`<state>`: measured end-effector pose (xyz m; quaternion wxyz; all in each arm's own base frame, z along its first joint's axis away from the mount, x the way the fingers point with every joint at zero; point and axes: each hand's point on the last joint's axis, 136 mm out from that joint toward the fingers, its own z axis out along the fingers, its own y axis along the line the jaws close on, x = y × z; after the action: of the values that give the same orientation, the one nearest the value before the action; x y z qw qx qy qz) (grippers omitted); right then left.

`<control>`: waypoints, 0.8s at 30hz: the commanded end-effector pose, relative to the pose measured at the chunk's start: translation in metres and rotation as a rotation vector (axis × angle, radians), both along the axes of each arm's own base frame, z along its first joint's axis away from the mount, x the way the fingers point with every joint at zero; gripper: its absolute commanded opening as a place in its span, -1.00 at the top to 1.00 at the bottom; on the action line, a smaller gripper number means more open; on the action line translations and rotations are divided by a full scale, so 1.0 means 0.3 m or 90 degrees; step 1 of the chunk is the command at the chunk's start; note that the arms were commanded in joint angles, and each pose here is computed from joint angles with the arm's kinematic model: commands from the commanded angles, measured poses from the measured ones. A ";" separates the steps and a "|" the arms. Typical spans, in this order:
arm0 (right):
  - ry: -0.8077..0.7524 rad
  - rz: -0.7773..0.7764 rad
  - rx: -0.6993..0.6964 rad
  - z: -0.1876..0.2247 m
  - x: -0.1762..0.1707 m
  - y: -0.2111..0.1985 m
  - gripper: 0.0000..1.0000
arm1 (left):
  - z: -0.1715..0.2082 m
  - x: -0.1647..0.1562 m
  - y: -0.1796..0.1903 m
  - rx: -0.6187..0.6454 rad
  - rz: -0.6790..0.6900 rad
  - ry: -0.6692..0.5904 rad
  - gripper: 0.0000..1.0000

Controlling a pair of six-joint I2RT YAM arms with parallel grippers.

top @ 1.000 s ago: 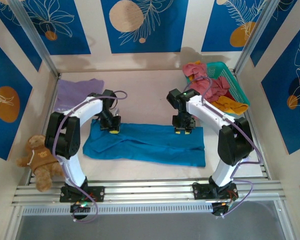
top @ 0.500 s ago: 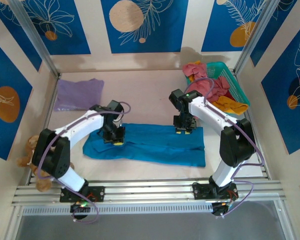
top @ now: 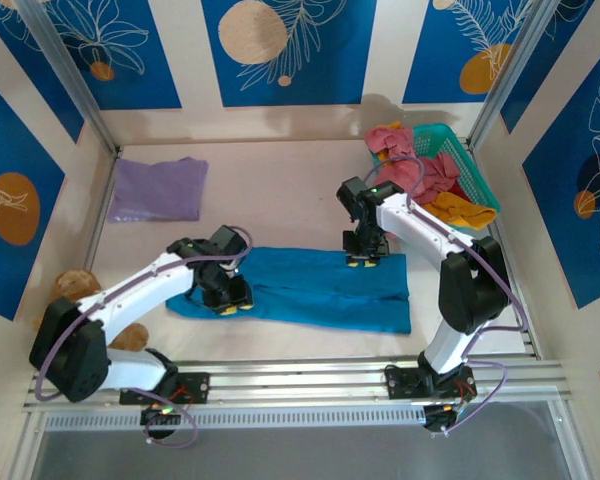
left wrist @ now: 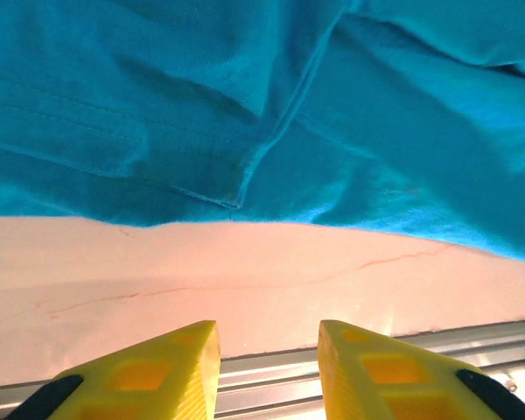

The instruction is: Fold and stack the t-shirts

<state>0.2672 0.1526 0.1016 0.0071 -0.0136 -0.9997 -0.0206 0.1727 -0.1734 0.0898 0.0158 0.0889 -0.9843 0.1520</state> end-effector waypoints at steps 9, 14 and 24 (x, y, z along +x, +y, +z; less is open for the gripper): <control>0.041 0.038 0.151 -0.020 -0.009 0.243 0.40 | 0.115 0.297 0.343 -0.019 0.137 -0.079 0.11; 0.067 0.051 0.188 -0.061 -0.027 0.350 0.40 | 0.057 0.378 0.416 -0.016 0.151 -0.071 0.09; 0.096 0.045 0.211 -0.112 -0.005 0.401 0.40 | 0.010 0.586 0.540 0.052 0.109 -0.093 0.18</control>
<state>0.2620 0.2636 0.0585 0.0800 0.0284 -0.9838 -0.1576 0.3362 -0.0262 0.0919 -0.0640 0.1929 -0.9681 0.1466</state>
